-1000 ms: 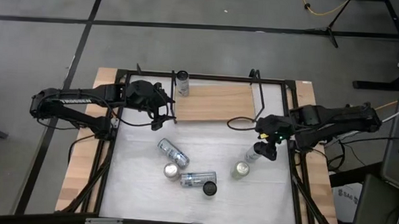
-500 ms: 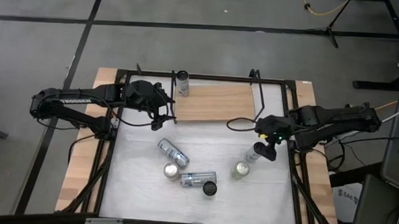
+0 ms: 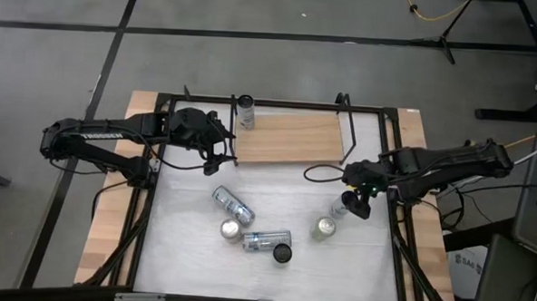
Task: Place canned beverage on shelf
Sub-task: Put the white-blue soda can aligned with the other white-blue soda can on the shelf
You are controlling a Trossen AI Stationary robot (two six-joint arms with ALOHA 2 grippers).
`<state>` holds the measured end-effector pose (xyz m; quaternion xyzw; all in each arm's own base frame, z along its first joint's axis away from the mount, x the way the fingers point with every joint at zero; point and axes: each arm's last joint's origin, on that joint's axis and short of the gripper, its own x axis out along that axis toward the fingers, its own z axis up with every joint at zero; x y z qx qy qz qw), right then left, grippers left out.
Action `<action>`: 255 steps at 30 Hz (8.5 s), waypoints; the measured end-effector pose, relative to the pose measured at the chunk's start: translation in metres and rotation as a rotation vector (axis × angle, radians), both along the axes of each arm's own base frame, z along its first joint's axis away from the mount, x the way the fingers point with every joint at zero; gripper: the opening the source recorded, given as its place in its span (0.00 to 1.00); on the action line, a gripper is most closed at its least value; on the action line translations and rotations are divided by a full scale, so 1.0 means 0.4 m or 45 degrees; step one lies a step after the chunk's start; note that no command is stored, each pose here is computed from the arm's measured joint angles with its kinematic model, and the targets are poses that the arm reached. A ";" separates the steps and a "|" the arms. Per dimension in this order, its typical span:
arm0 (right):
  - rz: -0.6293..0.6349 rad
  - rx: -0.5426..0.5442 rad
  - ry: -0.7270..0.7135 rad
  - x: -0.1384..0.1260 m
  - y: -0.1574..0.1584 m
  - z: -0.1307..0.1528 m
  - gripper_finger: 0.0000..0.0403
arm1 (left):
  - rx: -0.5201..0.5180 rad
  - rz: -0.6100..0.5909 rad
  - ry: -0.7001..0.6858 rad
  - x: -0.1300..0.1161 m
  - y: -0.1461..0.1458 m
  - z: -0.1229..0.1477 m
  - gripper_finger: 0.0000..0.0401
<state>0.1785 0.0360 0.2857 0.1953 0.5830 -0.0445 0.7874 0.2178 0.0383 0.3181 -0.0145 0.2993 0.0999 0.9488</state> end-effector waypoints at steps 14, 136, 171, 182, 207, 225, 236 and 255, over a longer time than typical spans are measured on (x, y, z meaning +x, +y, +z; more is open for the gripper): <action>0.000 0.002 -0.006 0.006 0.001 -0.039 0.91 | -0.002 0.001 0.000 0.000 0.000 0.000 0.78; 0.701 -0.396 0.044 0.527 -0.387 0.042 0.77 | 0.036 0.000 -0.224 0.021 0.004 0.037 0.78; 0.644 -0.568 -0.068 0.463 -0.372 0.162 0.78 | 0.047 0.001 -0.297 0.027 0.005 0.050 0.78; 0.547 -0.598 -0.161 0.310 -0.324 0.312 0.78 | 0.065 0.015 -0.568 0.109 0.020 0.064 0.78; 0.273 -0.580 -0.424 0.084 -0.251 0.188 0.78 | 0.089 0.171 -0.336 0.401 0.119 -0.045 0.78; 0.267 -0.557 -0.388 0.097 -0.256 0.122 0.78 | 0.111 0.312 -0.176 0.393 0.128 -0.081 0.78; 0.267 -0.557 -0.388 0.097 -0.256 0.122 0.78 | 0.097 0.321 -0.166 0.397 0.129 -0.090 0.78; 0.267 -0.557 -0.387 0.097 -0.256 0.122 0.78 | 0.049 0.314 -0.034 0.442 0.138 -0.200 0.78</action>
